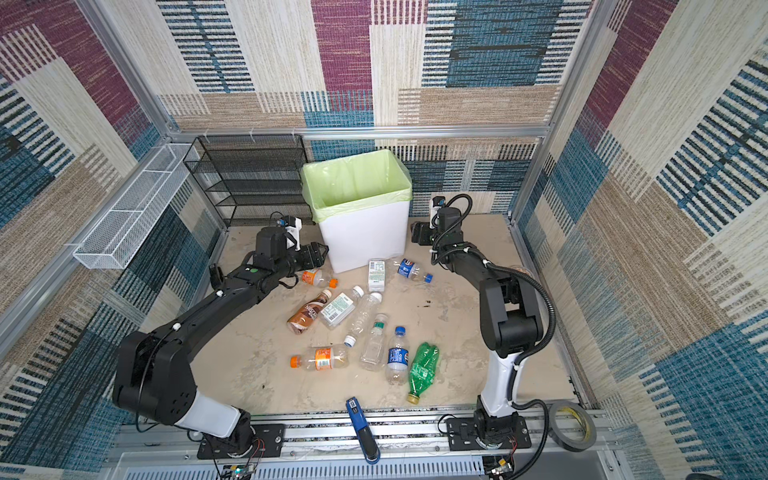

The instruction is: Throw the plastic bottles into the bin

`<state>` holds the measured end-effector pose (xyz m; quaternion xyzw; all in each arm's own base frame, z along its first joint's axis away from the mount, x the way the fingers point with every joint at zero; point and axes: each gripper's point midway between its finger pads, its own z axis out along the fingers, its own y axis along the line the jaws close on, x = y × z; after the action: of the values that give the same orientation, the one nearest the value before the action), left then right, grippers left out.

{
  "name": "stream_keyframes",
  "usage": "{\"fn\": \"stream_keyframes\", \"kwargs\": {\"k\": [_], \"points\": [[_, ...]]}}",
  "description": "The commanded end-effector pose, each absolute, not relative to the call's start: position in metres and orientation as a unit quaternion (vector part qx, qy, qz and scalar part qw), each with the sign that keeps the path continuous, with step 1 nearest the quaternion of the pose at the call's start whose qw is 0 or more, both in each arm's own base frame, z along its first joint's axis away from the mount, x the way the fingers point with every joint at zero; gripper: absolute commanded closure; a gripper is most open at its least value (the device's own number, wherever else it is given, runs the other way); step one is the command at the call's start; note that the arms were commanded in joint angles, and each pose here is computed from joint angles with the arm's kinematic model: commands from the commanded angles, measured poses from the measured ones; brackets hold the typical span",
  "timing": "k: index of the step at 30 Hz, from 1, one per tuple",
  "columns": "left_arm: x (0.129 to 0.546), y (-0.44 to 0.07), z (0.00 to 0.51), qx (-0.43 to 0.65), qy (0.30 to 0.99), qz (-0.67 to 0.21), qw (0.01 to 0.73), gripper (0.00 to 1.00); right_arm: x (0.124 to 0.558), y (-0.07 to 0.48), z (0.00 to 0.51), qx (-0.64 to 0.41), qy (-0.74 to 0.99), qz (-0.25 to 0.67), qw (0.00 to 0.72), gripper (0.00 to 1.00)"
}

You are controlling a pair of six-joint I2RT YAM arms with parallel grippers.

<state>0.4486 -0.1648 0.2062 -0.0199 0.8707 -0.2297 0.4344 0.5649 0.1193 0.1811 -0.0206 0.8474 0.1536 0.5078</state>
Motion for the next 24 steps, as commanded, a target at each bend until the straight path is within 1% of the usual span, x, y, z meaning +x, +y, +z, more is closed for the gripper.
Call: {"fn": "stream_keyframes", "kwargs": {"k": [1,7,12,17,21,24], "points": [[0.466,-0.171,0.207,-0.028,0.862,-0.244,0.443,0.23,0.571,0.125,0.181,-0.035,0.848,0.162,0.503,0.15],[0.495,-0.175,0.198,-0.02,0.866,-0.23,0.443,0.23,0.573,0.138,0.188,-0.069,0.842,0.184,0.502,0.15],[0.518,-0.181,0.195,-0.008,0.861,-0.228,0.454,0.25,0.562,0.145,0.192,-0.085,0.833,0.204,0.507,0.16],[0.538,-0.187,0.2,0.008,0.859,-0.221,0.462,0.25,0.547,0.162,0.195,-0.13,0.819,0.245,0.503,0.16],[0.549,-0.192,0.197,0.019,0.862,-0.217,0.457,0.25,0.542,0.156,0.201,-0.133,0.816,0.227,0.514,0.16],[0.551,-0.192,0.199,0.026,0.858,-0.215,0.466,0.24,0.535,0.148,0.197,-0.135,0.824,0.204,0.51,0.15]]}}
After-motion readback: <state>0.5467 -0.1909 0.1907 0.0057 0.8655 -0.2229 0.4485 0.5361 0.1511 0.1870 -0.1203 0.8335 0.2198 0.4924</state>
